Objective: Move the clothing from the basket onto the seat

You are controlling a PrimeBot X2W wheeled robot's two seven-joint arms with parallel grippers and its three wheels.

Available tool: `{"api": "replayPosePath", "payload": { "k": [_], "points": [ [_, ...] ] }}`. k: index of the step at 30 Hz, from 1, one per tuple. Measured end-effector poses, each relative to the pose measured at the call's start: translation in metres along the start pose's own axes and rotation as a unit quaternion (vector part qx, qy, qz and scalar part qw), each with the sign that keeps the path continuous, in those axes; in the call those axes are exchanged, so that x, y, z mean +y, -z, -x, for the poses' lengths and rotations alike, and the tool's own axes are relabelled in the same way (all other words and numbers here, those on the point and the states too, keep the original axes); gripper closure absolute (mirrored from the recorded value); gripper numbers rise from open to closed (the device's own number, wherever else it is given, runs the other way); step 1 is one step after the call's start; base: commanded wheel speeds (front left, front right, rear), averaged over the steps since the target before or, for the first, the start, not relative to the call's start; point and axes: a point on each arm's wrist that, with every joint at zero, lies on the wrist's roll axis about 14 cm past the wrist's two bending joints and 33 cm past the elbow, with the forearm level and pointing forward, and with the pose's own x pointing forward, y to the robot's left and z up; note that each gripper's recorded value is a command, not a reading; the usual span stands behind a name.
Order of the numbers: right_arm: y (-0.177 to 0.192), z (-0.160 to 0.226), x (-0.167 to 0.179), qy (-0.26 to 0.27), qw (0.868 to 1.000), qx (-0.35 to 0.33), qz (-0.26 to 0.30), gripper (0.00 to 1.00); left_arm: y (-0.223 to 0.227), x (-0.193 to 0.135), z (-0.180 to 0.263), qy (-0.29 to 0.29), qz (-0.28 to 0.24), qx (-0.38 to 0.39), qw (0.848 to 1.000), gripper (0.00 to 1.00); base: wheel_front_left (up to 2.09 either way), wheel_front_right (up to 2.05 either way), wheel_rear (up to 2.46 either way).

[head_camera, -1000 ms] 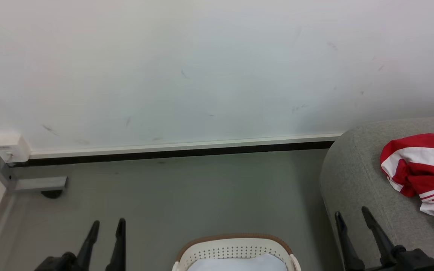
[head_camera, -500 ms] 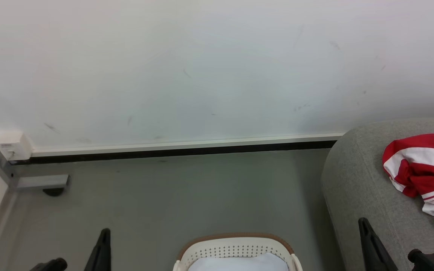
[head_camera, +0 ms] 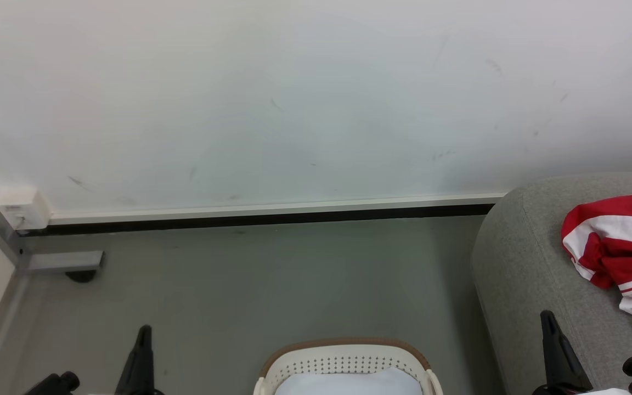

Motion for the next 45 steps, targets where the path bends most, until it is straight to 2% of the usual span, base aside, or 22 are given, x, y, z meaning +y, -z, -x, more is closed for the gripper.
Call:
{"api": "replayPosePath", "payload": {
  "k": [19,45],
  "points": [
    [-0.006,-0.007,-0.009,0.017,0.992,0.0,-0.124,1.0,-0.008,0.006,-0.005,-0.02,0.123,-0.002,0.992,1.0,0.0,0.0,0.0],
    [-0.013,-0.018,-0.014,0.025,0.965,-0.004,-0.262,1.0,-0.016,0.008,-0.011,-0.026,0.26,-0.004,0.965,1.0,0.0,0.0,0.0]
  ]
}}
